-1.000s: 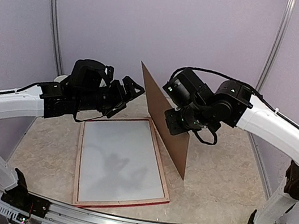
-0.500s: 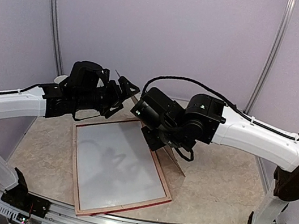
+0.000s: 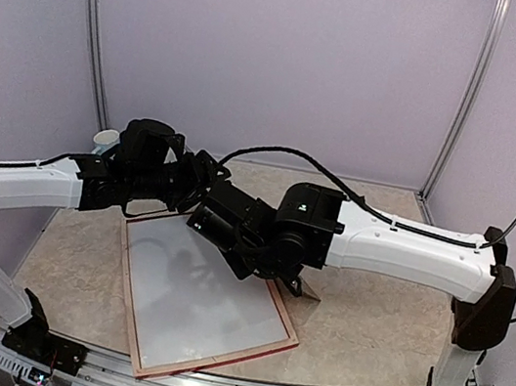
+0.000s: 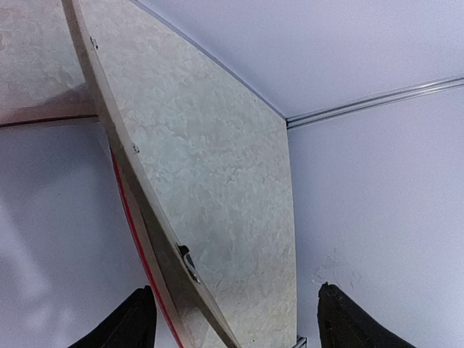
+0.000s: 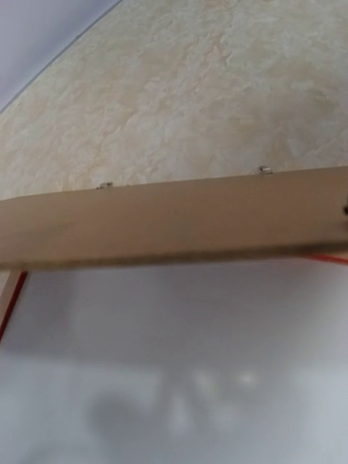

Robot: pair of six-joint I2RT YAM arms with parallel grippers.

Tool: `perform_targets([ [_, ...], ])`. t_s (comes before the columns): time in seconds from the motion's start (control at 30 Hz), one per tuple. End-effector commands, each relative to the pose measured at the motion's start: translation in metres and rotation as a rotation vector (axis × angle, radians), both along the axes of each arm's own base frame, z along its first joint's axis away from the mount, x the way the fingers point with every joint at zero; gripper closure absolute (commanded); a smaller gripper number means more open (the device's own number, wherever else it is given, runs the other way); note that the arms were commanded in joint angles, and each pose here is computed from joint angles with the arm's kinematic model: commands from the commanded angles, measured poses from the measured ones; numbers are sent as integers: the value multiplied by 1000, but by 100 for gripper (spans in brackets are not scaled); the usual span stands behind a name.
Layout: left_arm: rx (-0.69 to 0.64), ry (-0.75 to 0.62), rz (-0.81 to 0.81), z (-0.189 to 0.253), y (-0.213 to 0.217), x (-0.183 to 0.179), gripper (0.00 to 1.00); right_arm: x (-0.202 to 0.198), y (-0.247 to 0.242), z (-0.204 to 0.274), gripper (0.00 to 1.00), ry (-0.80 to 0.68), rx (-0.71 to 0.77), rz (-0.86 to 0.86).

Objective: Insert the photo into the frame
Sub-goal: Turn over the backboard.

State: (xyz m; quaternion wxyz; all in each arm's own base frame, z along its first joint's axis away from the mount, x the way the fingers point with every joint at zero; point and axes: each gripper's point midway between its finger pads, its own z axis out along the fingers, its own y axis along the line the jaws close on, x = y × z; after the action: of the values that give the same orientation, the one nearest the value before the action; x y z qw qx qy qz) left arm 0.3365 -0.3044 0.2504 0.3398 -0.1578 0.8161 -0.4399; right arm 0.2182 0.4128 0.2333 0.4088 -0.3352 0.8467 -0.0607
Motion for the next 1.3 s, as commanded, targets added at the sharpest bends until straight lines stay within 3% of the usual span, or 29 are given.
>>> perform_targets([
  [0.0, -10, 6, -17, -4, 8, -8, 26, -24, 44, -17, 100, 72, 122, 43],
  [0.47, -47, 28, -4, -22, 35, -34, 61, -50, 63, -55, 100, 69, 59, 60],
  [0.87, -49, 106, -18, -63, 46, -55, 65, -72, 81, -87, 100, 53, 14, 99],
  [1.07, -36, 132, 4, -82, 57, -64, 76, -82, 90, -107, 100, 62, -4, 123],
  [1.13, -41, 134, 8, -85, 59, -66, 84, -88, 96, -114, 100, 74, 1, 142],
  [1.27, -38, 146, 6, -91, 61, -69, 86, -96, 104, -124, 100, 81, 0, 164],
])
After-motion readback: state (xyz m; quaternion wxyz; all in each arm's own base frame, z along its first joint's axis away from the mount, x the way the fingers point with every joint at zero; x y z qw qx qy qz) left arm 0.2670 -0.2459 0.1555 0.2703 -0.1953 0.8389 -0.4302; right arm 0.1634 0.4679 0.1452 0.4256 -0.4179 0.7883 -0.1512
